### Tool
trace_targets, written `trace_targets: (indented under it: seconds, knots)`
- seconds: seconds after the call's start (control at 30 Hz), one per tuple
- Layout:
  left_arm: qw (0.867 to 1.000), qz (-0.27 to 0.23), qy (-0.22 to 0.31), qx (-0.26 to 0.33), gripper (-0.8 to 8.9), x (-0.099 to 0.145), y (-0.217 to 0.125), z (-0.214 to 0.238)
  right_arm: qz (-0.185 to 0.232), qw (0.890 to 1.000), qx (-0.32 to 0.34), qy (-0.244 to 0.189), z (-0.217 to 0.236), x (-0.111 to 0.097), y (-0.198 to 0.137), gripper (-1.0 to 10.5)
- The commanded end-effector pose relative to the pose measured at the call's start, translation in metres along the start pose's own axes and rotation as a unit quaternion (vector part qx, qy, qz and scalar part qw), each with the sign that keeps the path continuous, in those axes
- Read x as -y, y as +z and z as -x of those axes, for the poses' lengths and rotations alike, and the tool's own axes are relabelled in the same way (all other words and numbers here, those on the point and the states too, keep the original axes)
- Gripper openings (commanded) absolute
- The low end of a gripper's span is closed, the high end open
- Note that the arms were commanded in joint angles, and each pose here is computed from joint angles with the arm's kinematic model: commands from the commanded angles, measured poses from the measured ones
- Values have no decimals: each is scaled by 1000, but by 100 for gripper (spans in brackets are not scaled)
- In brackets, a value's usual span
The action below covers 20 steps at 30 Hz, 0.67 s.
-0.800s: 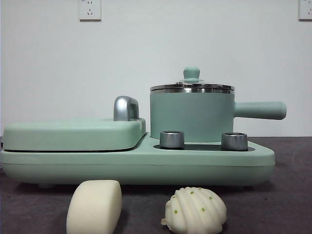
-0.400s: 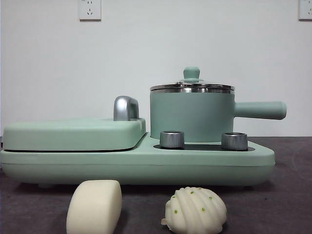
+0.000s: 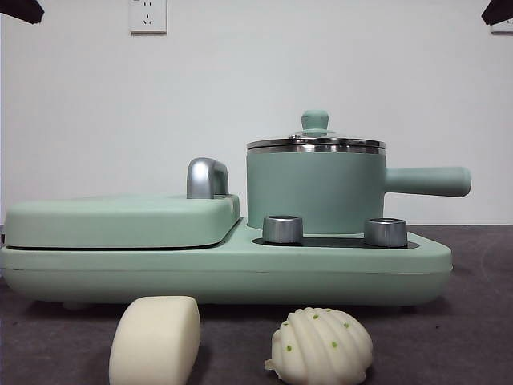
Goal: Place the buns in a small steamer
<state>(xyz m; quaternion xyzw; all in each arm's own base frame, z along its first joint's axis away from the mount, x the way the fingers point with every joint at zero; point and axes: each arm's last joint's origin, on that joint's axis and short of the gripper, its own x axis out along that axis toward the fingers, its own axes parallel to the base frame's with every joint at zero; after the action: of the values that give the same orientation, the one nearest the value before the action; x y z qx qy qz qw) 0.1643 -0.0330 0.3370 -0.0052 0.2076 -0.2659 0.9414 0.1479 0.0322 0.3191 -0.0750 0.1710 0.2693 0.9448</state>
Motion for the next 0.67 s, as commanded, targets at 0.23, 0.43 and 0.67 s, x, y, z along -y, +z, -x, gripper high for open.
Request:
trace_targets:
  seconds: [0.23,0.43,0.67]
  knots:
    - [1000,-27,-4,14,271,2,8,3,24,1000,4,6,1,-1,5,232]
    - [998,-42,-11,36,273,3,13,-1,24,1000,4,5,1,-1,5,232]
    - [992,-77,-63,72,279,15,25,-32,24,1000,3,5,1,-1,4,232]
